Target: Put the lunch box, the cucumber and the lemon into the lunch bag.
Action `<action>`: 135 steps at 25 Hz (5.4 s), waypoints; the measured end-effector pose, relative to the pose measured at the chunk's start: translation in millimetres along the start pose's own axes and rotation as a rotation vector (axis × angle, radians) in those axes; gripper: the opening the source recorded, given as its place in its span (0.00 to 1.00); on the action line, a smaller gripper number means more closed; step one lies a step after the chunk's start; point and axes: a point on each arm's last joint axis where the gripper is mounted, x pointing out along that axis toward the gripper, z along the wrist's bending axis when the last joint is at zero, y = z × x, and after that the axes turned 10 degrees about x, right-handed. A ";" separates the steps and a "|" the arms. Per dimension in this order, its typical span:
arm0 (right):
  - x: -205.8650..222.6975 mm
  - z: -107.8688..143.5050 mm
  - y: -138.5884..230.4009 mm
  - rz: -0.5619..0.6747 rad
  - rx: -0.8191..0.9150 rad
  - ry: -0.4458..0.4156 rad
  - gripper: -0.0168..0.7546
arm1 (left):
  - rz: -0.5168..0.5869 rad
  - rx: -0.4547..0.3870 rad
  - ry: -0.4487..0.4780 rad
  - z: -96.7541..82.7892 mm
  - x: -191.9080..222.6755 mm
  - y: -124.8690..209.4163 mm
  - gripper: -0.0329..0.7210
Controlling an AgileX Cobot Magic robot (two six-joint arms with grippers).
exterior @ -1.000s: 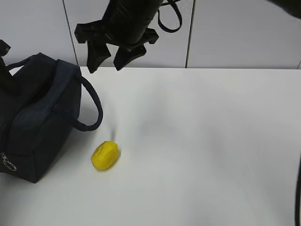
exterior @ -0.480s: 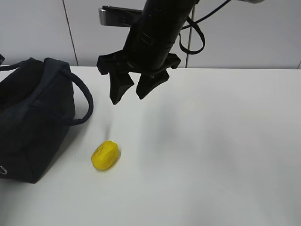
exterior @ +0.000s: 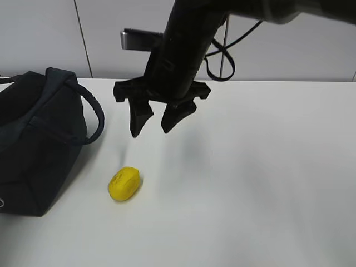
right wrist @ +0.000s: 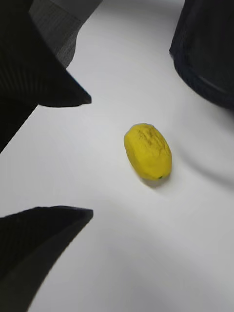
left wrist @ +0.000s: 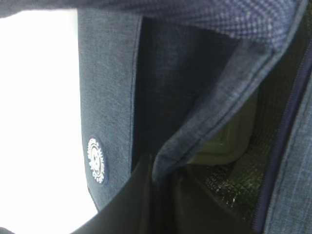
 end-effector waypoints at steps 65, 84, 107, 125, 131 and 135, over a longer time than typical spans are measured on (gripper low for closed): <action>149.8 -11.6 -9.8 0.117 0.477 -0.073 0.58 | -0.008 -0.011 0.017 -1.6 0.0 -0.7 0.07; 127.0 -4.7 -10.6 0.202 0.332 -0.027 0.54 | -0.047 -0.019 0.118 -9.9 -0.8 -4.1 0.07; 12.9 66.2 -51.4 -0.119 0.214 -0.506 0.54 | -0.091 -0.029 0.271 -23.3 -3.4 -8.2 0.07; 69.1 66.9 -66.5 -0.113 0.244 -0.718 0.54 | -0.096 -0.036 0.284 -23.9 -3.9 -8.6 0.07; 76.2 59.6 -65.0 -0.125 0.175 -0.612 0.54 | -0.098 -0.036 0.287 -24.1 -4.0 -8.7 0.07; 81.4 52.7 -64.1 -0.135 0.137 -0.507 0.53 | -0.098 -0.036 0.292 -24.6 -4.2 -8.8 0.07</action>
